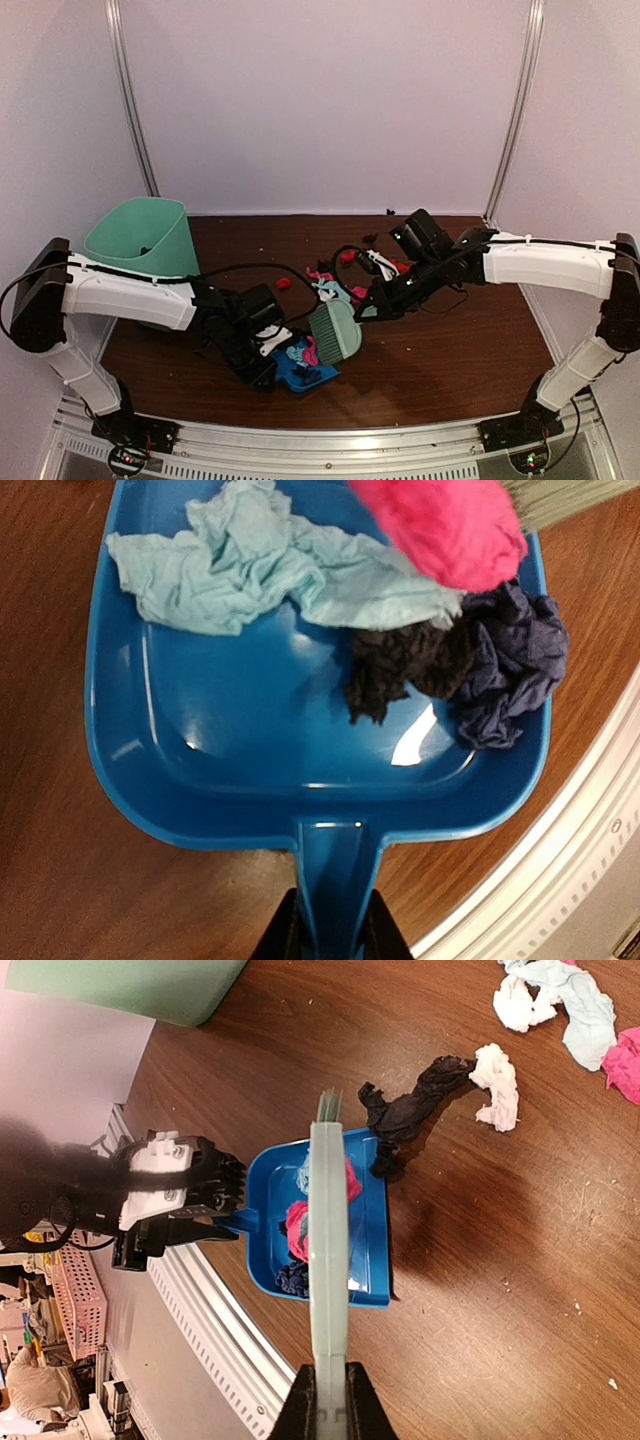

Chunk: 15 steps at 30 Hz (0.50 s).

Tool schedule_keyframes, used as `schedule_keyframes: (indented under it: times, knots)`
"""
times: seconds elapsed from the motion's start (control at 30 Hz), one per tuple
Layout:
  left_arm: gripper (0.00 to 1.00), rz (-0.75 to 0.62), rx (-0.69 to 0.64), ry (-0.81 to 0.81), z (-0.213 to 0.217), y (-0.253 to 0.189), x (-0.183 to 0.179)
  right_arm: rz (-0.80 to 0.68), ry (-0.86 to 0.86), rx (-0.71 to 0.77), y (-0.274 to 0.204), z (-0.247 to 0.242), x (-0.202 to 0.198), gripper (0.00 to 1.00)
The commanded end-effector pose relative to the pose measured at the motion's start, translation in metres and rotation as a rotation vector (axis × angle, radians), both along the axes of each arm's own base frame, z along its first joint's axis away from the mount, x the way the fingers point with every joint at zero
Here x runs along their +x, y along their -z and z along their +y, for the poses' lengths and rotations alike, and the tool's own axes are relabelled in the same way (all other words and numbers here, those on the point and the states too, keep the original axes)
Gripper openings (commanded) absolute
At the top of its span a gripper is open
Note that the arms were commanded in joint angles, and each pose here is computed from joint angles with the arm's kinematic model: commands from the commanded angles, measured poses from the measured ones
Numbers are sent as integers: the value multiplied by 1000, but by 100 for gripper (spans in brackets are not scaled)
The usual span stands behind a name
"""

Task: Sweep away the paper scraps from the table
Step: Sweep the paper scraps into the dustpan.

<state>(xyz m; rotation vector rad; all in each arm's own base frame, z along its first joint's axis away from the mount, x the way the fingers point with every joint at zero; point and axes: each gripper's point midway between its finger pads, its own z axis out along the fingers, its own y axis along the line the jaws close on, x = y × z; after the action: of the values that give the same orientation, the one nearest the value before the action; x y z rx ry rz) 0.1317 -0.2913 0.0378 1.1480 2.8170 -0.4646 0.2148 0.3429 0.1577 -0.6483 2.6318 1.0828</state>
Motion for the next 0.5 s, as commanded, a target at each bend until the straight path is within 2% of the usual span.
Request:
schedule_keyframes:
  times: [0.0,0.3,0.47]
  knots:
    - [0,2,-34,-75,5,-2,-1,-49,-2,7,-20,2,3,0]
    - [0,15,-31,-158,24,4,-10,-70,10,64,-42,15,13,0]
    - [0,10,-14,-188,35,7,-12,-180,70,-14,-49,6,36,0]
